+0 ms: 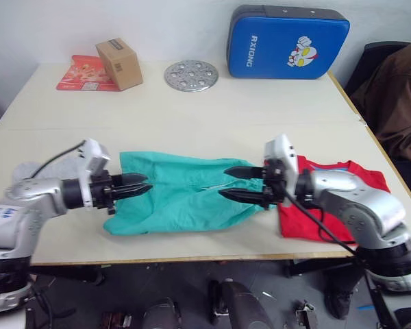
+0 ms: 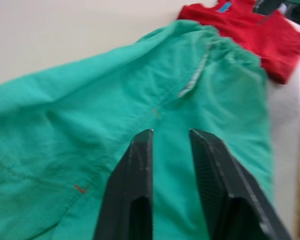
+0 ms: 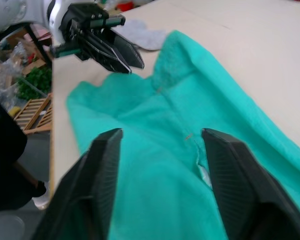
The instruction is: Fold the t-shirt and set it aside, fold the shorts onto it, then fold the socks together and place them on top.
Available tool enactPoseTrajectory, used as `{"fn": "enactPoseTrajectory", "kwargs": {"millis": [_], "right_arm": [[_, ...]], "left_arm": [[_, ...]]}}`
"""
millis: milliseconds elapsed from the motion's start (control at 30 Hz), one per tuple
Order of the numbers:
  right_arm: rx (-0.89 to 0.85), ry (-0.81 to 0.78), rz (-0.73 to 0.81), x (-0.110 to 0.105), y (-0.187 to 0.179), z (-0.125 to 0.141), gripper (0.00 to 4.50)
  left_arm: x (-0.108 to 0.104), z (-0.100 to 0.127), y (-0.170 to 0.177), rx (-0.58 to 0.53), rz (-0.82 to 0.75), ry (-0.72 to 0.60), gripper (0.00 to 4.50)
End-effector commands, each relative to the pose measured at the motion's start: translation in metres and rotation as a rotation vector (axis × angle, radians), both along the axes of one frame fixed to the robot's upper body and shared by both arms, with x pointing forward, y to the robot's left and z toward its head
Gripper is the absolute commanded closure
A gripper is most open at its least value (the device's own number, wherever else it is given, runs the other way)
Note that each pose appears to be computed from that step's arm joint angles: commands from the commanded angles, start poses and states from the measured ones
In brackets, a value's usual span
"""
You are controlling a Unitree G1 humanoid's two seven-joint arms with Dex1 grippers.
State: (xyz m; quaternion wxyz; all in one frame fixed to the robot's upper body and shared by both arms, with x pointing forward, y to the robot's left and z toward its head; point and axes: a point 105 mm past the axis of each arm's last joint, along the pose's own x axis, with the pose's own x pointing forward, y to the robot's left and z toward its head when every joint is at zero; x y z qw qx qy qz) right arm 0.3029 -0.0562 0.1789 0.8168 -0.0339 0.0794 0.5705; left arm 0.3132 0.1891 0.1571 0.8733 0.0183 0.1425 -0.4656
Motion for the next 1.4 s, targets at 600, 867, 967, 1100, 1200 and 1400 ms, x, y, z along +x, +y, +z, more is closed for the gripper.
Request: {"fn": "enactPoseTrajectory", "kwargs": {"millis": [600,867,967,1100,1200,1400], "right_arm": [[-0.156,-0.006,-0.092,-0.003,-0.049,-0.023,4.46],[-0.128,-0.035,-0.185,0.04,-0.016,-0.01,4.46],[-0.259,-0.069,-0.272,0.066,-0.026,-0.033,4.46],[-0.393,-0.094,-0.349,0.079,-0.059,-0.055,4.46],[-0.3,-0.078,-0.331,0.07,-0.06,-0.043,4.46],[0.041,0.111,-0.324,0.009,-0.076,0.007,4.46]], "left_arm": [[0.047,0.044,0.006,-0.059,0.027,-0.159,4.5],[-0.023,0.01,-0.047,0.048,-0.3,-0.004,4.5],[-0.025,-0.032,-0.039,0.178,-0.263,0.048,4.5],[-0.022,-0.061,-0.017,0.257,-0.192,0.065,4.5],[-0.022,-0.051,-0.016,0.207,-0.19,0.048,4.5],[-0.025,-0.006,-0.033,0.037,-0.27,0.012,4.5]]}}
